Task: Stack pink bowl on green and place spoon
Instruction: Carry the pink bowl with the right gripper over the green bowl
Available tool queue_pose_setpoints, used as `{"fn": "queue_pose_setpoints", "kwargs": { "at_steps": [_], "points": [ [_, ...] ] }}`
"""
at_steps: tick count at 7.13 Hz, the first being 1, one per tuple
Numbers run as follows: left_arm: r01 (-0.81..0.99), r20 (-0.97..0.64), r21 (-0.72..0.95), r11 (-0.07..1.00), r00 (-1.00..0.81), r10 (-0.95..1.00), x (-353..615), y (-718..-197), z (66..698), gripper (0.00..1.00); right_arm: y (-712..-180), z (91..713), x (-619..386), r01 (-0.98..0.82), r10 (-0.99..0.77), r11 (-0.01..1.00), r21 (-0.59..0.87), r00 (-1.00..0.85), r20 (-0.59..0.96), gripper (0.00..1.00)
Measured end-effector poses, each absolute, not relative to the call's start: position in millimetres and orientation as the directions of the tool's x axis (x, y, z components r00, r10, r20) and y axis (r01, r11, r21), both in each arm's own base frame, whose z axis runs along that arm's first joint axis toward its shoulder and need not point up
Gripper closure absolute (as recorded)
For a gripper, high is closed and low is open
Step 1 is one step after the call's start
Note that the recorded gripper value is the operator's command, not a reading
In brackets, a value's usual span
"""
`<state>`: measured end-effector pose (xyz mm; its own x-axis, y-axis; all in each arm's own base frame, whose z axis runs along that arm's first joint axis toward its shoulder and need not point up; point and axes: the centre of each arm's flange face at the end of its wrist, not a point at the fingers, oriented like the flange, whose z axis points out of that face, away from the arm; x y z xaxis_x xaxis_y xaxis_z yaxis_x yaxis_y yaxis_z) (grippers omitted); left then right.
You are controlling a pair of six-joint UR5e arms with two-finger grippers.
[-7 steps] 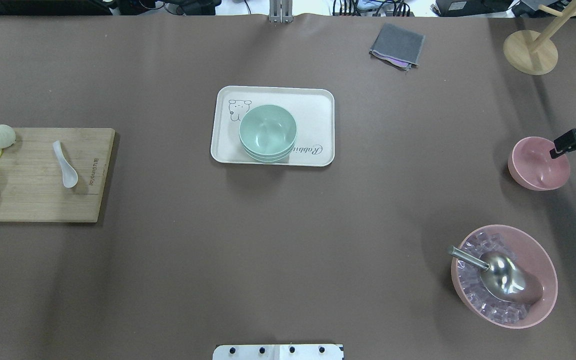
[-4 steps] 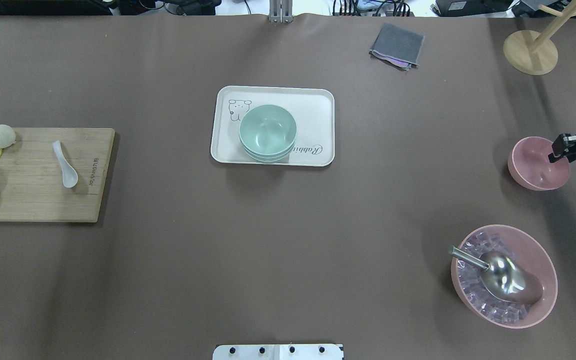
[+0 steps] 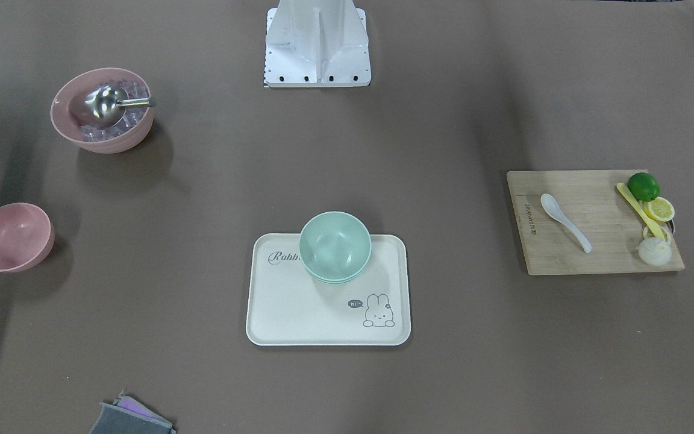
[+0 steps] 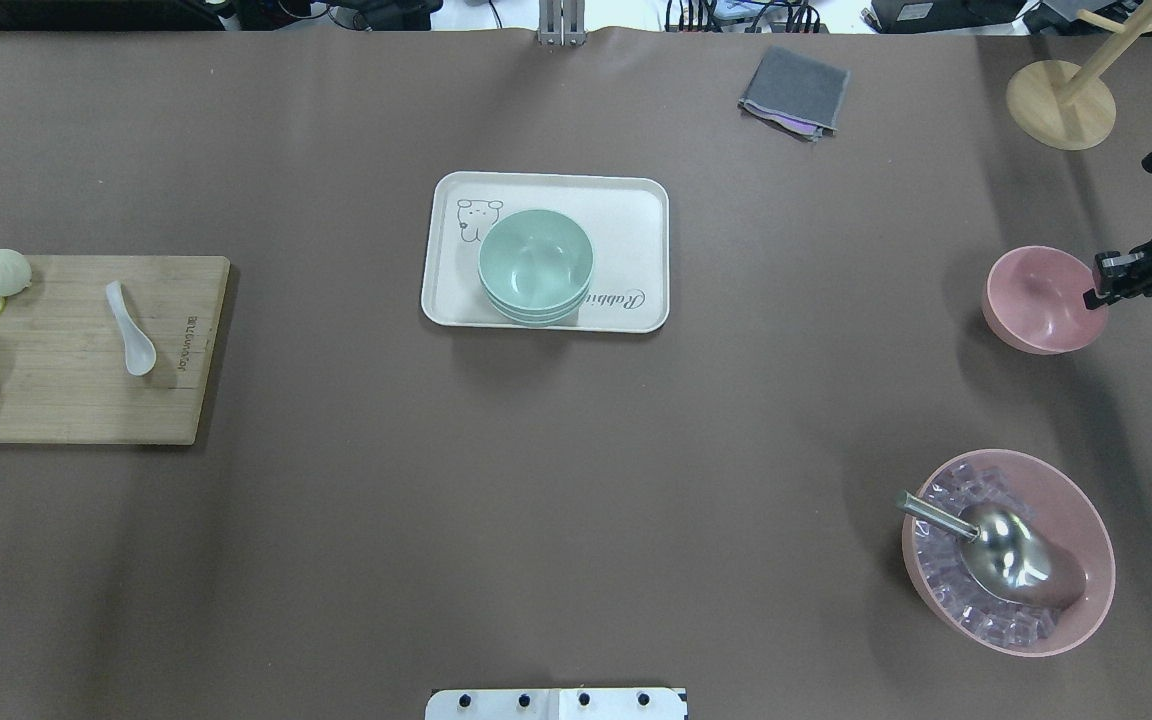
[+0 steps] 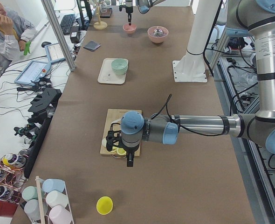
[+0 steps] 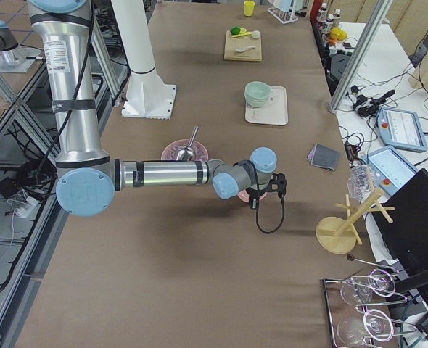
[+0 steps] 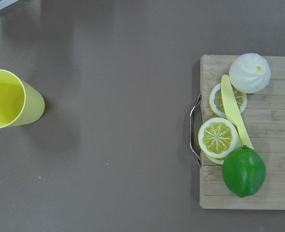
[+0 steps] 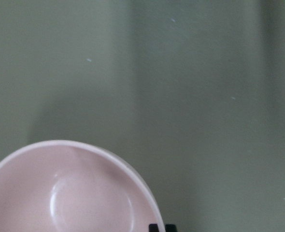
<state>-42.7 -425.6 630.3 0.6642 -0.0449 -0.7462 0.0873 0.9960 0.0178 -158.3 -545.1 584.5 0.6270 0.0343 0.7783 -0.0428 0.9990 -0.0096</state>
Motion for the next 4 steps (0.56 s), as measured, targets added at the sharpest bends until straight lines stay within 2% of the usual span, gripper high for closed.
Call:
{"fn": "queue_pose_setpoints", "kwargs": {
  "at_steps": [2,4],
  "points": [
    [0.107,-0.777,-0.039,0.993,0.622,-0.098,17,-449,602,0.03,-591,458,-208,-0.177,0.208,0.975,-0.136,0.501,0.84,1.0],
    [0.118,-0.795,-0.068,0.991,0.594,-0.126,64,-467,573,0.03,-606,326,-288,-0.244,0.363,0.927,-0.284,0.403,0.84,1.0]
  ]
}}
